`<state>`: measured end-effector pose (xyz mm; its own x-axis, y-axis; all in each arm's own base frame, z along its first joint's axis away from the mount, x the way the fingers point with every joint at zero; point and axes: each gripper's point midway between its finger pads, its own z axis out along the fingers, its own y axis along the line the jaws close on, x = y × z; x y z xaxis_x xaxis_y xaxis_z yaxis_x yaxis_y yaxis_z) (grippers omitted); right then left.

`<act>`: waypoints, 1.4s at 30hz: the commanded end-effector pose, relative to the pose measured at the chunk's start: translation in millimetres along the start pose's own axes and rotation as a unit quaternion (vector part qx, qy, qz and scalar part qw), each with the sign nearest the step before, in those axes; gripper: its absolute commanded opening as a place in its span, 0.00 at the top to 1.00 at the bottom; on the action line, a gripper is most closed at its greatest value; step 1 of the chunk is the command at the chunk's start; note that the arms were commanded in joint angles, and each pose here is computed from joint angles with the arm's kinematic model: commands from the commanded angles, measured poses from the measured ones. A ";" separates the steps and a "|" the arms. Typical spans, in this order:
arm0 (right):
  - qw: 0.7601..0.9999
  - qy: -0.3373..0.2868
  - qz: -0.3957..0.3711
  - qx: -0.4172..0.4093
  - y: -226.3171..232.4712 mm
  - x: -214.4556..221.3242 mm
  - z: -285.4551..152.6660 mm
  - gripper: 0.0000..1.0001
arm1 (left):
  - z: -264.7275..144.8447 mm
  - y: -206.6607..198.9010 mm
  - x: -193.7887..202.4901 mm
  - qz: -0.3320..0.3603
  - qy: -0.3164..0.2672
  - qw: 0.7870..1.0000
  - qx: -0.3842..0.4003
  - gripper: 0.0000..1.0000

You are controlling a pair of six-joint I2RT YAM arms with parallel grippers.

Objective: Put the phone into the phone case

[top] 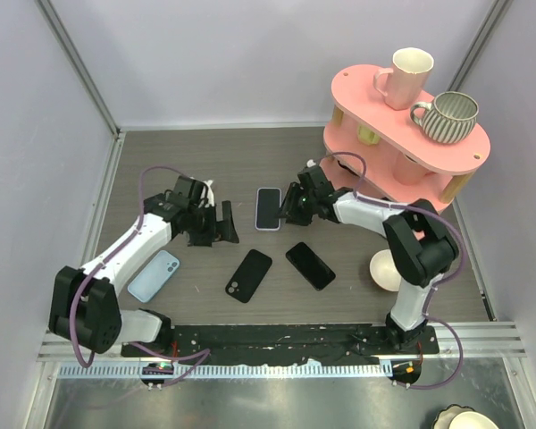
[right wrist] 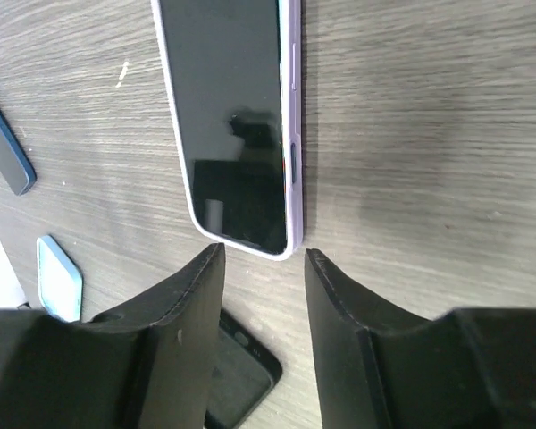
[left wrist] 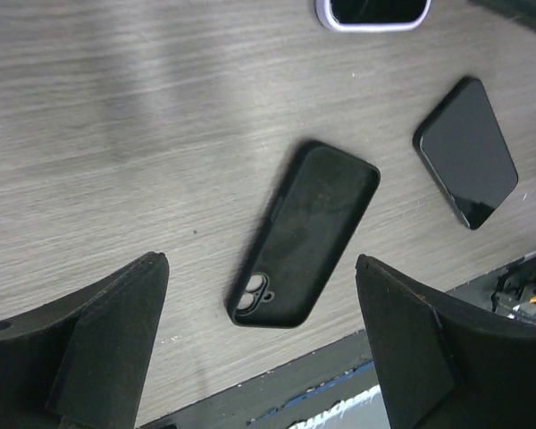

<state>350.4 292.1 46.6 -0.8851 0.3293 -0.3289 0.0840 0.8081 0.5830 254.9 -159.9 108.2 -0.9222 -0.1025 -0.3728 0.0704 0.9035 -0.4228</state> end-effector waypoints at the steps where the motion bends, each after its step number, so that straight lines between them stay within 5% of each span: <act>1: 0.998 -0.040 -0.049 0.014 4.0 -14.7 -42.0 0.52 | 6.0 -12.6 15.6 0.028 0.033 0.999 0.009 0.11; 5: 0.996 -0.058 -0.071 0.007 2.8 -11.0 -72.9 0.48 | 15.3 -16.8 20.9 -0.036 0.029 0.999 0.018 0.26; 10: 0.995 -0.055 -0.079 -0.001 -11.9 9.2 -94.3 0.48 | 6.9 -0.7 5.7 0.021 -0.041 0.998 -0.050 0.26; 12: 0.993 -0.071 -0.097 -0.010 -11.1 8.4 -107.8 0.48 | 5.2 4.1 7.6 0.049 -0.027 0.996 -0.069 0.27; 17: 0.979 -0.073 -0.168 -0.091 13.3 31.2 -116.2 0.48 | 0.5 -2.0 2.4 -0.049 -0.046 0.995 -0.074 0.24; 21: 0.938 -0.085 -0.320 -0.102 42.0 57.6 -117.0 0.49 | -17.6 12.4 -20.2 -0.122 -0.089 0.986 -0.070 0.16; 26: 0.848 -0.141 -0.483 -0.168 86.0 74.7 -129.2 0.48 | -41.6 24.1 -40.7 -0.126 -0.089 0.988 -0.023 0.10; 29: 0.781 -0.157 -0.568 -0.209 96.9 86.5 -135.4 0.49 | -51.9 44.3 -45.0 -0.109 -0.104 0.986 -0.070 0.00; 36: 0.668 -0.085 -0.711 -0.201 85.6 123.1 -103.7 0.48 | -57.0 62.3 -45.6 -0.100 -0.134 0.979 -0.112 0.00; 42: 0.605 -0.085 -0.756 -0.233 84.7 154.9 -90.1 0.48 | -62.2 75.0 -45.6 -0.121 -0.179 0.967 -0.134 0.00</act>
<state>184.6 351.7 102.6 0.0853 -0.5954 -0.7989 -0.9612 0.1619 -0.2233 273.8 -76.4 138.3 -0.7681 -0.3966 -0.5027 -0.2405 0.9063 -0.3476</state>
